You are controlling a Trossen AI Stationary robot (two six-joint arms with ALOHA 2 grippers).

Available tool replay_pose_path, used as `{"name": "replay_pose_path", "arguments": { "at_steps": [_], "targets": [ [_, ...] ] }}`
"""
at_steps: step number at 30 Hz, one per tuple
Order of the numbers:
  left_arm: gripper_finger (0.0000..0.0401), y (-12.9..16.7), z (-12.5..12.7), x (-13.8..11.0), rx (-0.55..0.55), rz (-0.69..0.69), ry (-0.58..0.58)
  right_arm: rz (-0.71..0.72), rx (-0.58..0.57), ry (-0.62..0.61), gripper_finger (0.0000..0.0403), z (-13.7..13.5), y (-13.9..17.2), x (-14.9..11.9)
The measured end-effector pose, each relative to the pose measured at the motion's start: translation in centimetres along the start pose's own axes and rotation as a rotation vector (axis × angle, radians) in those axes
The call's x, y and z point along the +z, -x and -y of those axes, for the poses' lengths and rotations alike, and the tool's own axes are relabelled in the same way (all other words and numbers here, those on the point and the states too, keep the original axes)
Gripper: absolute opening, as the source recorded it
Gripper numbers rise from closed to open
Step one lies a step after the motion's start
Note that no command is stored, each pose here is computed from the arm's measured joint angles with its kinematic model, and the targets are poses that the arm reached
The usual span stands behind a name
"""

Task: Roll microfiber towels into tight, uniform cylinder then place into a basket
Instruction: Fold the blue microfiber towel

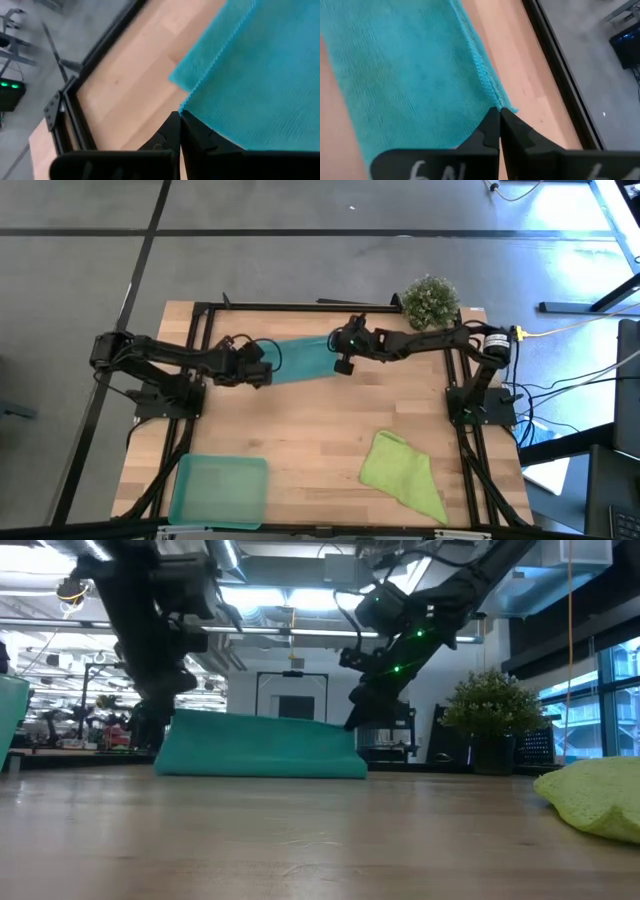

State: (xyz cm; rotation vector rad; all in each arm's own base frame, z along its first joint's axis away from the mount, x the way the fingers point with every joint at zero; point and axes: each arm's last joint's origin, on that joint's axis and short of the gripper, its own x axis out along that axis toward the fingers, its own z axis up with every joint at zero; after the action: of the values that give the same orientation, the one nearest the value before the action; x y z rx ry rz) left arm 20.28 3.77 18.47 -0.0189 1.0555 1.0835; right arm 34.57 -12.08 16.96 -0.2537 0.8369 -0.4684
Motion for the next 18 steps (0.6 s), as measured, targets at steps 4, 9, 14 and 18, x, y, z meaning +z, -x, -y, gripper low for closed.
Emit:
{"name": "replay_pose_path", "arguments": {
  "at_steps": [4,9,14,18],
  "targets": [
    [0.0,-1.2,-0.1,0.4,-0.006,0.032,0.004,0.001,-0.02,-0.008,0.0004,0.9,-0.3,-0.2],
    [0.0,-2.3,-0.9,0.7,0.024,0.016,0.03,0.002,-0.032,-0.021,0.0004,1.6,-0.5,-0.3],
    [0.0001,-2.8,-1.4,0.9,0.036,-0.004,0.04,0.028,0.013,-0.028,0.002,1.5,-0.5,-0.2],
    [0.0014,-3.1,-1.7,1.1,0.048,-0.007,0.059,0.037,0.017,-0.055,0.0039,1.5,-0.5,-0.1]
  ]
}}
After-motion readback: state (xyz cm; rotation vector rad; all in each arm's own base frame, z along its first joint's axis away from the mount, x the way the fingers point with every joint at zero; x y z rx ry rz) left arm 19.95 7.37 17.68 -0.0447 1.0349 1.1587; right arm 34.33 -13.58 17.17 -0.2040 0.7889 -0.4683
